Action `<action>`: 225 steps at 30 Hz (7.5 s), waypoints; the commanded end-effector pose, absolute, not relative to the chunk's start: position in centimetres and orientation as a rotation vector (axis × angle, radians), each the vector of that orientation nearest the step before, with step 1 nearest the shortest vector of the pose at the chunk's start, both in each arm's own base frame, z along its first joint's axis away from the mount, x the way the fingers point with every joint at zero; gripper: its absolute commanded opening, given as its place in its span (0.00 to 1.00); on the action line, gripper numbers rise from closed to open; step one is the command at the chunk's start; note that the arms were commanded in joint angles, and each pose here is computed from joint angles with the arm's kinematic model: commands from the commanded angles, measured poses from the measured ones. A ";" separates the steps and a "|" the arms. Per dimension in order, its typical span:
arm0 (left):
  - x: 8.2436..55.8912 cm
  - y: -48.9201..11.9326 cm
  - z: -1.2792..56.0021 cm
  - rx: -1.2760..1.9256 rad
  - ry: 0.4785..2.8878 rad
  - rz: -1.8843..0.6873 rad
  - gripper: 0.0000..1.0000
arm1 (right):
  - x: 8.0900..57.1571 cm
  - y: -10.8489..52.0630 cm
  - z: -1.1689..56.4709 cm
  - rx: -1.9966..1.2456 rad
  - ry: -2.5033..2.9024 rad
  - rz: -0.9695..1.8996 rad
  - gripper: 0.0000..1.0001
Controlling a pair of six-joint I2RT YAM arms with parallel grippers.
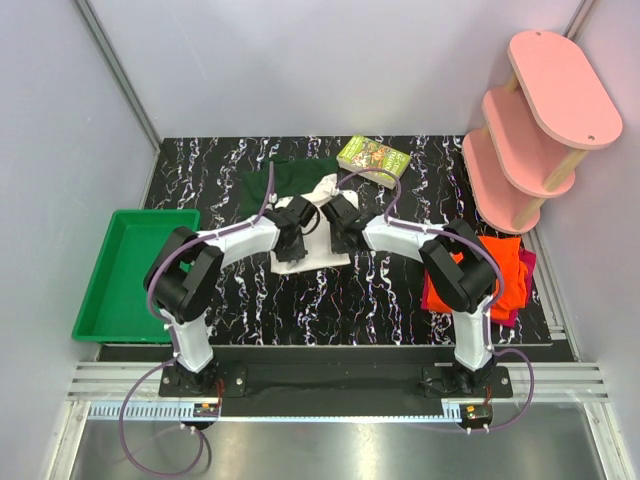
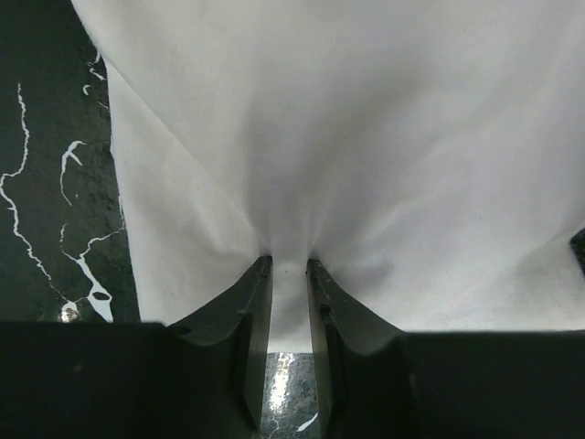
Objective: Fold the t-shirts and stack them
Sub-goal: Fold the tshirt
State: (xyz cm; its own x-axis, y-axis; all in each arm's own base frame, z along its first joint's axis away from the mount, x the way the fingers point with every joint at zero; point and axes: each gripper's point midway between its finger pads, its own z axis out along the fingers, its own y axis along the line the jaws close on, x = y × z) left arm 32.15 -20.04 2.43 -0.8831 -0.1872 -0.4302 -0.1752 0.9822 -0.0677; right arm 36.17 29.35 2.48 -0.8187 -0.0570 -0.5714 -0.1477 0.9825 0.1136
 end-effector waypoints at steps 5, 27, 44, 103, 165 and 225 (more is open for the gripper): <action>29.8 -21.4 0.6 -0.259 2.732 -0.085 0.25 | 33.4 29.2 0.9 -0.060 2.588 0.288 0.07; 22.9 -19.7 6.7 -0.265 2.564 -0.165 0.40 | 27.4 26.1 6.4 0.008 2.461 0.278 0.64; 19.9 -16.9 4.9 -0.436 2.474 -0.314 0.43 | 22.2 25.0 4.7 0.066 2.510 0.419 0.60; 22.7 -17.4 4.1 -0.405 2.458 -0.215 0.46 | 18.7 23.1 -1.1 0.006 2.739 0.196 0.00; 21.8 -15.6 16.1 -0.345 2.247 -0.137 0.00 | 30.3 23.8 15.8 0.021 2.294 0.198 0.00; 48.7 -12.5 15.1 -0.525 2.219 -0.117 0.40 | 54.7 29.0 18.8 0.038 2.137 0.290 0.62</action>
